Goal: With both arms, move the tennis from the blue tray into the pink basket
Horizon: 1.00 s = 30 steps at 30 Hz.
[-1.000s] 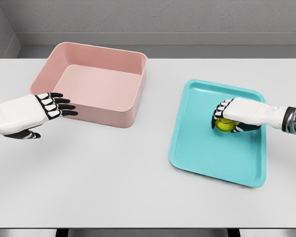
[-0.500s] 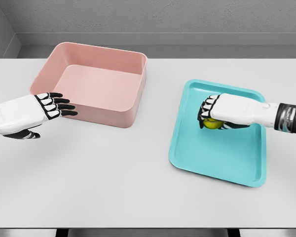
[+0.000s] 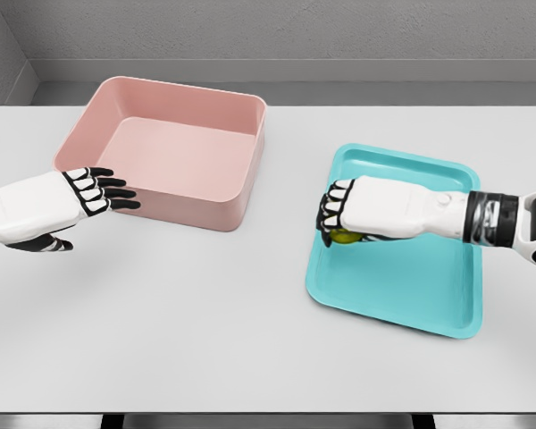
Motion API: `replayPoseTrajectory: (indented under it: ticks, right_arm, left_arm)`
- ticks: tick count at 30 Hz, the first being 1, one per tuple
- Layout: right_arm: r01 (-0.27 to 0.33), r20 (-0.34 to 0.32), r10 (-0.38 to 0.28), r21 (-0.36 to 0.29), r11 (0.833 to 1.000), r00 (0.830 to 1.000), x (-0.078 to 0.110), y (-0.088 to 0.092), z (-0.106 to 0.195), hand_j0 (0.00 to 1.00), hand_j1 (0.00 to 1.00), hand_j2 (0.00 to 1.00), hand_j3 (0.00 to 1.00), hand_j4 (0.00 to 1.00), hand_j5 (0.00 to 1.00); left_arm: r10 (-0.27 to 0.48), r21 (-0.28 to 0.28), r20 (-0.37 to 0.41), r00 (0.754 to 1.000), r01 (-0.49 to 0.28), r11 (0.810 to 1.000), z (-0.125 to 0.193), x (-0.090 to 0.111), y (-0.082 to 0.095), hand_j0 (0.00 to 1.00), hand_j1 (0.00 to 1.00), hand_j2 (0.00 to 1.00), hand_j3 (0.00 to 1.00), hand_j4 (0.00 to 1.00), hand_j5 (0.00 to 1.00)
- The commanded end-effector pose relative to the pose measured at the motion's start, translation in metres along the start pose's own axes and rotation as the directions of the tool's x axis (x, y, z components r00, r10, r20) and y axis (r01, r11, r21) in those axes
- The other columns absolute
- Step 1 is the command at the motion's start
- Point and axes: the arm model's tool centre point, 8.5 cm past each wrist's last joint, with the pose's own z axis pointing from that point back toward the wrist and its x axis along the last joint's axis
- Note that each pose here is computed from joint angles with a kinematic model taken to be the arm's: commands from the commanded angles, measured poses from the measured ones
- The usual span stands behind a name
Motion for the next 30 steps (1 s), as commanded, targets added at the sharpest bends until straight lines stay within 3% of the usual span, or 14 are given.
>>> replayPoseTrajectory:
  ticks: [1, 11, 22, 30]
  right_arm:
    - [0.008, 0.016, -0.008, -0.015, 1.000, 1.000, 0.004, -0.002, -0.007, 0.45, 0.45, 0.45, 0.45, 0.45, 0.45]
    - [0.005, 0.111, 0.002, -0.056, 0.998, 0.994, 0.024, -0.011, -0.047, 0.45, 0.45, 0.45, 0.45, 0.45, 0.45]
    - [0.009, 0.229, 0.006, -0.064, 0.998, 0.973, 0.056, -0.009, -0.093, 0.45, 0.45, 0.45, 0.45, 0.45, 0.45]
    - [-0.054, 0.268, 0.068, -0.060, 0.997, 0.961, 0.075, -0.013, -0.119, 0.45, 0.45, 0.45, 0.45, 0.45, 0.45]
  left_arm:
    - [0.003, 0.001, 0.000, 1.000, -0.003, 1.000, 0.000, 0.000, 0.000, 1.00, 1.00, 1.00, 1.00, 1.00, 1.00]
    - [0.001, -0.004, -0.004, 1.000, -0.001, 1.000, 0.002, -0.001, 0.000, 1.00, 1.00, 1.00, 1.00, 1.00, 1.00]
    - [-0.001, -0.004, -0.004, 1.000, 0.001, 1.000, 0.002, -0.001, 0.000, 1.00, 1.00, 1.00, 1.00, 1.00, 1.00]
    - [-0.002, -0.004, -0.004, 1.000, 0.002, 1.000, 0.002, -0.001, 0.000, 1.00, 1.00, 1.00, 1.00, 1.00, 1.00]
